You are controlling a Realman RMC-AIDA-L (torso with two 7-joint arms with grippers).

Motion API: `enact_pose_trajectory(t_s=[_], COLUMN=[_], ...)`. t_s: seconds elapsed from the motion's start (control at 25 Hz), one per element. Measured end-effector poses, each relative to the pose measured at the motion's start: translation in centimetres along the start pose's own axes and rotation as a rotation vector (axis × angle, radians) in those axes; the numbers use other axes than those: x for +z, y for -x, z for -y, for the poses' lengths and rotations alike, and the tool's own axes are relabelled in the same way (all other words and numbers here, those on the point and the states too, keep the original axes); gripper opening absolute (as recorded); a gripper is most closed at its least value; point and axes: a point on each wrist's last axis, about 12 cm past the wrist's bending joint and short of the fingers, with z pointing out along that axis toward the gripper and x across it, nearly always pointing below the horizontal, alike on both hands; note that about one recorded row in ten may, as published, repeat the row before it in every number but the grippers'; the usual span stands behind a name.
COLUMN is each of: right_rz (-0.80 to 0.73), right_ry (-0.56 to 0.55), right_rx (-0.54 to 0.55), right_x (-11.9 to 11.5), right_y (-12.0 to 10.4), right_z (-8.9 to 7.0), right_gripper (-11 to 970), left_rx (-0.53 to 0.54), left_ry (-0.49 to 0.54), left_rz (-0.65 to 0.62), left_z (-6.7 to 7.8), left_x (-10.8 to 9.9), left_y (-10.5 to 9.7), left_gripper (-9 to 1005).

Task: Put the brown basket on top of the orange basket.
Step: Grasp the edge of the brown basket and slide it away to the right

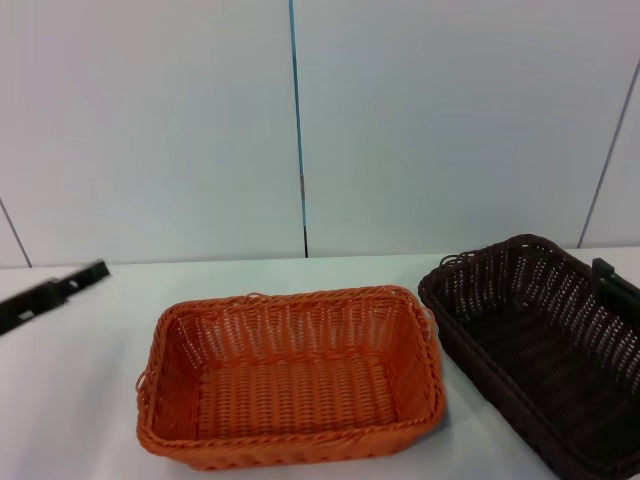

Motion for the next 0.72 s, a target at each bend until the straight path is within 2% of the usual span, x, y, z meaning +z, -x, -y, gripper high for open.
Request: enact_pose_trajectory(t_s=[0.16, 0.32, 0.56, 0.68, 0.72], right_rz=[0.003, 0.01, 0.016, 0.07, 0.124], right_ry=[-0.006, -0.019, -0.028, -0.026, -0.025], right_rx=[0.023, 0.034, 0.037, 0.057, 0.091], right_x=[-0.2, -0.4, -0.5, -0.6, -0.6], right_y=[-0.6, -1.0, -1.4, -1.2, -1.2], right_z=[-0.1, 0.0, 0.1, -0.6, -1.4], right_gripper=[732, 732, 732, 732, 732], left_rx=[0.041, 0.108, 0.272, 0.324, 0.342], left_ry=[-0.04, -0.038, 0.019, 0.061, 0.069], left_rz=[0.174, 0.233, 0.255, 0.25, 0.248], left_z=[-1.0, -1.3, -1.3, -1.4, -1.4], left_x=[-2.1, -2.8, -2.5, -2.3, -2.3], left_y=[0.1, 0.2, 0.4, 0.5, 0.4], left_gripper=[905, 905, 905, 906, 906])
